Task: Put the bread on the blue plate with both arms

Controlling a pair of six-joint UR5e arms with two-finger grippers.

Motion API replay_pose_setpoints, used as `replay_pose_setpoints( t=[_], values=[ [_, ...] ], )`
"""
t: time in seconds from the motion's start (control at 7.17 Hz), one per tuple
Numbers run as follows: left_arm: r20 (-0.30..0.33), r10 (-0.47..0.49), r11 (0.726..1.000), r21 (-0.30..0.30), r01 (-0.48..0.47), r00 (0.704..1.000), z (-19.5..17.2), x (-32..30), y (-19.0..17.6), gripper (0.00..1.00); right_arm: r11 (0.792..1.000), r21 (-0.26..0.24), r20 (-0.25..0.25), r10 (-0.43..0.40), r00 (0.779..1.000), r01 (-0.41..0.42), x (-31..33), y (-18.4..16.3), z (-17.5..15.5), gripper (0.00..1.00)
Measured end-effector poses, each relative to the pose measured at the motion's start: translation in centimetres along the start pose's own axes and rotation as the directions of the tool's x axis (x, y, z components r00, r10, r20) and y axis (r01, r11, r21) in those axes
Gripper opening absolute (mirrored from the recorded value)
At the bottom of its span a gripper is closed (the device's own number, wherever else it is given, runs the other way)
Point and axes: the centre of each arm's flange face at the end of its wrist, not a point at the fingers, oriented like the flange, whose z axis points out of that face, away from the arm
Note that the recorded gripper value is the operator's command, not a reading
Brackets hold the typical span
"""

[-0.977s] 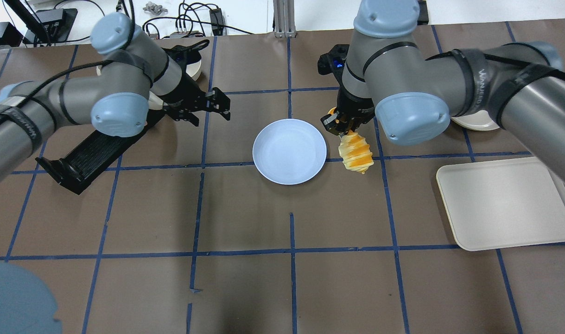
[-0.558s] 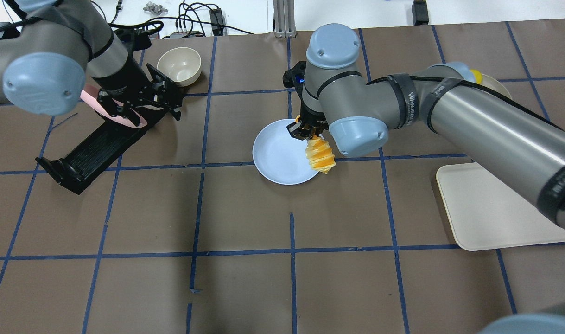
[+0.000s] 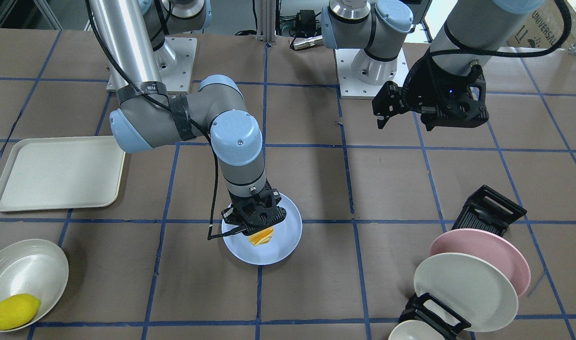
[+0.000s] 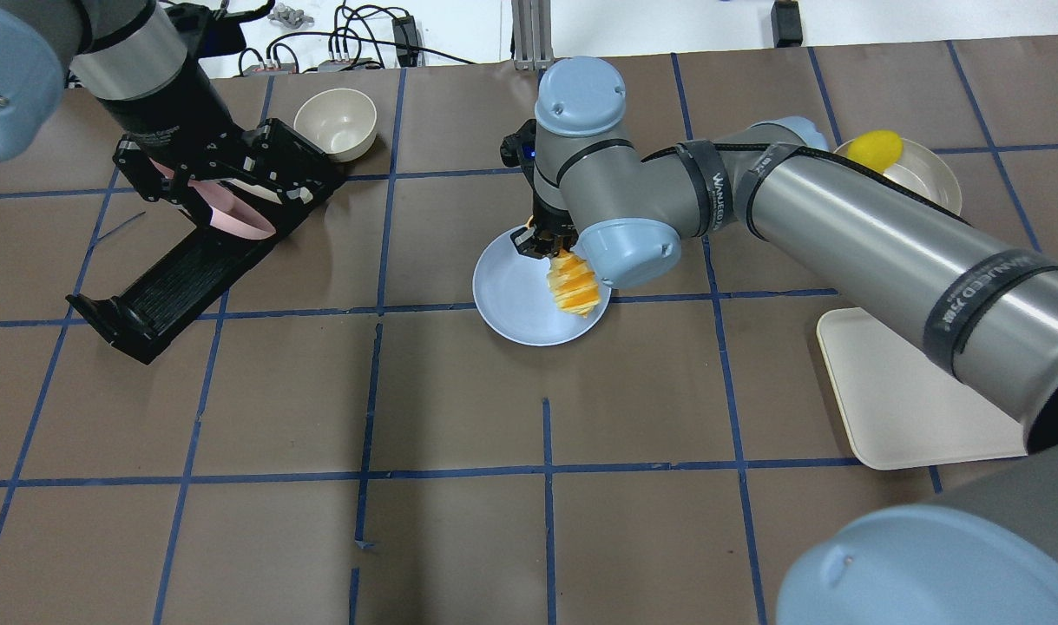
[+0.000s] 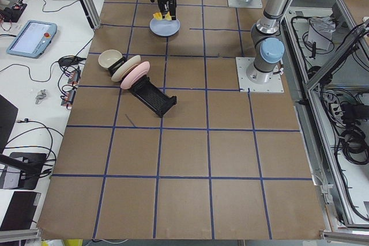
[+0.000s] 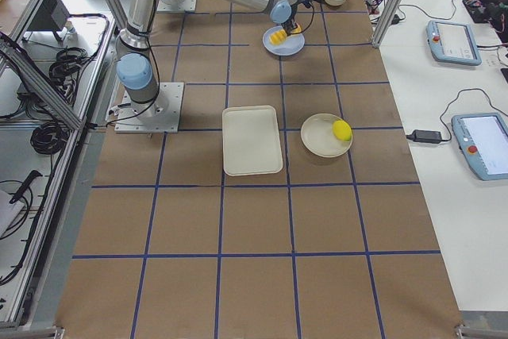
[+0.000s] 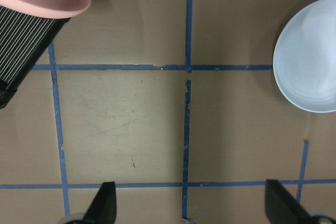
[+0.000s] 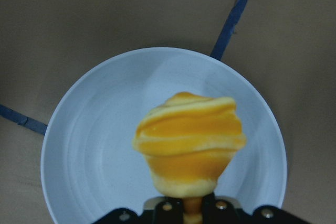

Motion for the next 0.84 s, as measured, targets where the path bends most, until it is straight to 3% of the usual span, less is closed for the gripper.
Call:
replay_pose_setpoints(
  t=[0.14, 0.28, 0.42, 0.84],
  values=[
    [0.004, 0.005, 1.0, 0.006, -0.005, 1.0, -0.6, 0.3, 0.4, 1.0, 1.0, 0.003, 0.0, 0.0, 1.0, 0.0, -0.2, -0.2, 0.4, 0.04],
    [0.018, 0.004, 1.0, 0.007, -0.004, 1.0, -1.1, 0.3, 0.6, 1.0, 1.0, 0.008, 0.0, 0.0, 1.0, 0.0, -0.4, -0.4, 0.9, 0.11],
    [0.045, 0.001, 1.0, 0.006, -0.001, 0.999, -1.6, 0.0, 0.8, 1.0, 1.0, 0.009, 0.001, -0.003, 1.0, 0.003, -0.5, -0.5, 1.4, 0.99],
    [0.066, -0.011, 1.0, 0.013, 0.01, 0.998, -2.3, -0.6, 0.7, 1.0, 0.999, 0.021, 0.004, -0.037, 0.999, 0.037, -0.6, -0.4, 2.4, 1.0]
  ],
)
